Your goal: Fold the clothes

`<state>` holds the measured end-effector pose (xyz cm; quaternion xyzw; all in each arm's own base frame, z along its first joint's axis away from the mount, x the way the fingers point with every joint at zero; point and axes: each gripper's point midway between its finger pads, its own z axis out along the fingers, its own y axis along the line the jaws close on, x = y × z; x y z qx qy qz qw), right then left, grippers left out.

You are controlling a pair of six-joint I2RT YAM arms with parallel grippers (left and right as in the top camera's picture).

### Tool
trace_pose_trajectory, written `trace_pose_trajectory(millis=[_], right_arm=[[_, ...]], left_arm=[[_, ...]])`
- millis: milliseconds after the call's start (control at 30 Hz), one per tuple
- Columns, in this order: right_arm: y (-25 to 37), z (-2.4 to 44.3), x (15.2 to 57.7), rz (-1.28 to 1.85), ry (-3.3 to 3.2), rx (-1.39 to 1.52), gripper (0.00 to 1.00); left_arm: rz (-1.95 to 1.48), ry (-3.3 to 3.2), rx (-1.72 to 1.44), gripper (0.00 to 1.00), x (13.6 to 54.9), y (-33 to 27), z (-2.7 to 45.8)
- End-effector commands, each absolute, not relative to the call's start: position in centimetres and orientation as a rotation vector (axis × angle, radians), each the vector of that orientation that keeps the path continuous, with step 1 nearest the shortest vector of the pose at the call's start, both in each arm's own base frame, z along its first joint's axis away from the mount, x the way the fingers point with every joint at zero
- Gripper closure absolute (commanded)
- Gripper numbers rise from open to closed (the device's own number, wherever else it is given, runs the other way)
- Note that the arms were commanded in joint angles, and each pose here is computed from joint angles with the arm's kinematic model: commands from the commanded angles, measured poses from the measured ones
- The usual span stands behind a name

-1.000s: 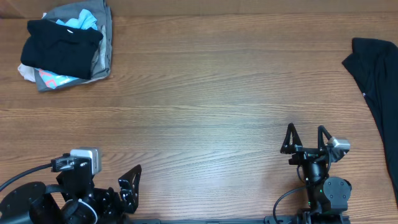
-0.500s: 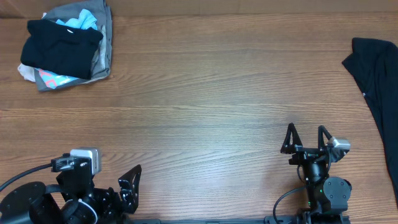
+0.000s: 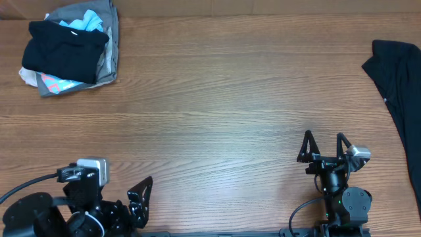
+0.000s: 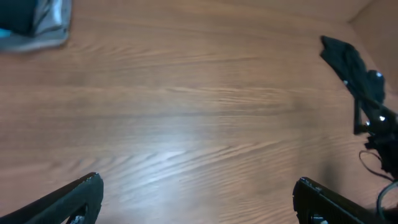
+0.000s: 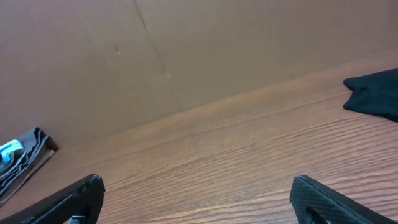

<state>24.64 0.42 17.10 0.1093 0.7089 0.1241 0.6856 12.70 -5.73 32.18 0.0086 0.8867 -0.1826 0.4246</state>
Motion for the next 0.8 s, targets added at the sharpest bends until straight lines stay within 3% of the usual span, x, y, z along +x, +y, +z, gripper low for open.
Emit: trace_pose_trajectory(millis=[0,400,767], right_arm=[[0.4,17.0,24.6,0.273,1.583,0.244,0.00],[0.4,17.0,24.6,0.273,1.583,0.244,0.00],[0.4,17.0,24.6,0.273,1.583,0.244,0.00]], left_arm=[[-0.487,2.149,0.045,0.00,12.5,-6.3,31.8],[-0.574,1.787,0.075,0.00,18.5,-7.2,25.8],[-0.382,1.623,-0.113,0.00,23.0,-3.1,21.0]])
